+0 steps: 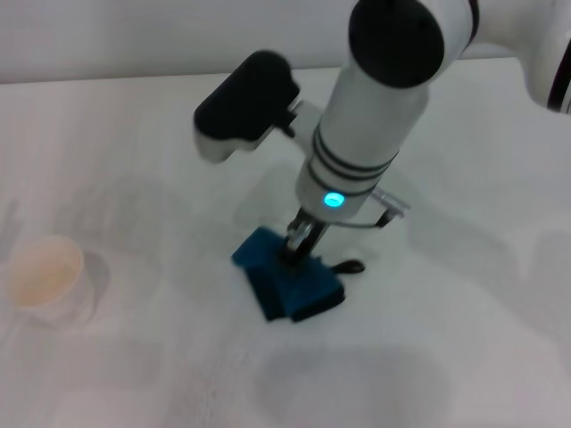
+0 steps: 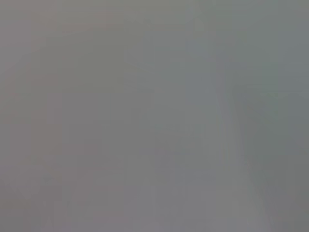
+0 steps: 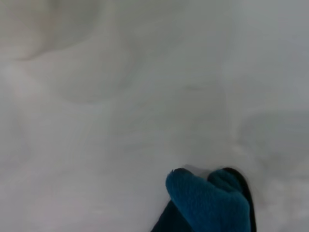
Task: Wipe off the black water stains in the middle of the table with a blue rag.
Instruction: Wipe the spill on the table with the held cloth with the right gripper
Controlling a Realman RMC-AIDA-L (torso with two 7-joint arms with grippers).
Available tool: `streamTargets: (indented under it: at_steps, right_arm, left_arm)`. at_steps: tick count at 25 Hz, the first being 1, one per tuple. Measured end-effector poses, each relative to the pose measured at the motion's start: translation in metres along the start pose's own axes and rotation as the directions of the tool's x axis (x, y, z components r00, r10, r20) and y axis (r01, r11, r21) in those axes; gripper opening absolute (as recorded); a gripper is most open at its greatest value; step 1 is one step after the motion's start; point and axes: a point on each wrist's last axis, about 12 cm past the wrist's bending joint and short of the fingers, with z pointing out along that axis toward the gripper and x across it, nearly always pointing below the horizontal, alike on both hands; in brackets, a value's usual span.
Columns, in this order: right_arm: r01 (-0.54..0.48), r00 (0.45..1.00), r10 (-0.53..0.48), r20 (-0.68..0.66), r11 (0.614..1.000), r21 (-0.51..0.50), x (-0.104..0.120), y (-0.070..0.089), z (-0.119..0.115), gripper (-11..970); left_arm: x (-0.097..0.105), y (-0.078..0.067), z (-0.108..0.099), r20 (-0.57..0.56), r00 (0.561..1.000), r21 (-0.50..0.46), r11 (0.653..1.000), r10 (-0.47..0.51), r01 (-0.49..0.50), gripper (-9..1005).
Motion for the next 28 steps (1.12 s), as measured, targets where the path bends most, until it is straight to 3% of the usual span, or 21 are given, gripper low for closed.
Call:
streamTargets:
  at_steps: [6,11,28]
  right_arm:
    - [-0.059,0.998,0.06,-0.008,0.995,0.086,0.002,-0.028,-0.006,61]
    - [-0.071,0.997,0.074,-0.024,0.992,0.1,0.005,-0.031,-0.006,60]
    - [0.059,0.998,-0.06,-0.021,0.995,-0.078,0.002,0.044,0.0,60]
  left_arm:
    - [0.0,0.001,0.0,0.0,1.0,-0.002,1.0,0.001,-0.001,866]
    - [0.0,0.003,0.001,-0.001,1.0,-0.013,1.0,0.004,-0.004,865]
    - [0.0,0.002,0.012,-0.002,1.0,-0.003,1.0,0.007,-0.007,866]
